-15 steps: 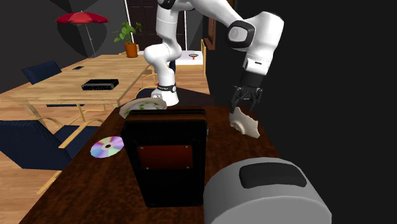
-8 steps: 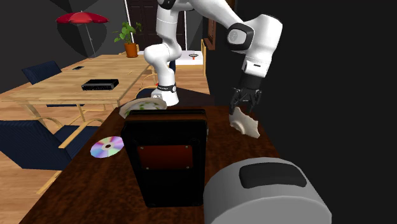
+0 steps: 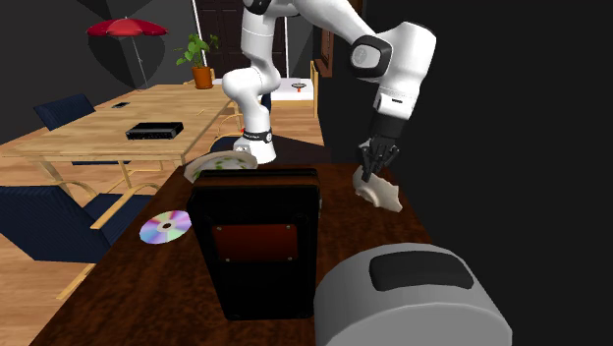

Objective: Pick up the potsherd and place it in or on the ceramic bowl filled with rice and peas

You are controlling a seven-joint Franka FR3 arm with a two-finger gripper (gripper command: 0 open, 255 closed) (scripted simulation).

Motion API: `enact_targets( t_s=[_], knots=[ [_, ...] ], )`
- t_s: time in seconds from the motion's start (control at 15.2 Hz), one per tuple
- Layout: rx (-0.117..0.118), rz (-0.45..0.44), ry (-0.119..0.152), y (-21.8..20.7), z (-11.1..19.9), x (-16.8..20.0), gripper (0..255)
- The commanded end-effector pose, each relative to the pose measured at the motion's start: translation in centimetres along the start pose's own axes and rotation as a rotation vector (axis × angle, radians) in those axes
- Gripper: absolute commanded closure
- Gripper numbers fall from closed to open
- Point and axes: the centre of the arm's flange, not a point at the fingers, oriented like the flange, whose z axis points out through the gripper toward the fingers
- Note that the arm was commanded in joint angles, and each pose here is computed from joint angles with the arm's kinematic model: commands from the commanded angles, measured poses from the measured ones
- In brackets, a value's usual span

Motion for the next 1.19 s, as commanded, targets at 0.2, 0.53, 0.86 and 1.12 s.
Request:
enact_targets(
  t_s=[0.2, 0.53, 0.86, 1.12],
  knots=[
    [0.0, 0.0, -0.001, 0.1, -0.5, 0.0, 255],
    [0.0, 0.0, -0.001, 0.7, -3.0, 0.0, 255],
    [0.0, 0.0, -0.001, 1.3, -5.6, 0.0, 255],
    [0.0, 0.0, -0.001, 1.8, -7.7, 0.0, 255]
  ],
)
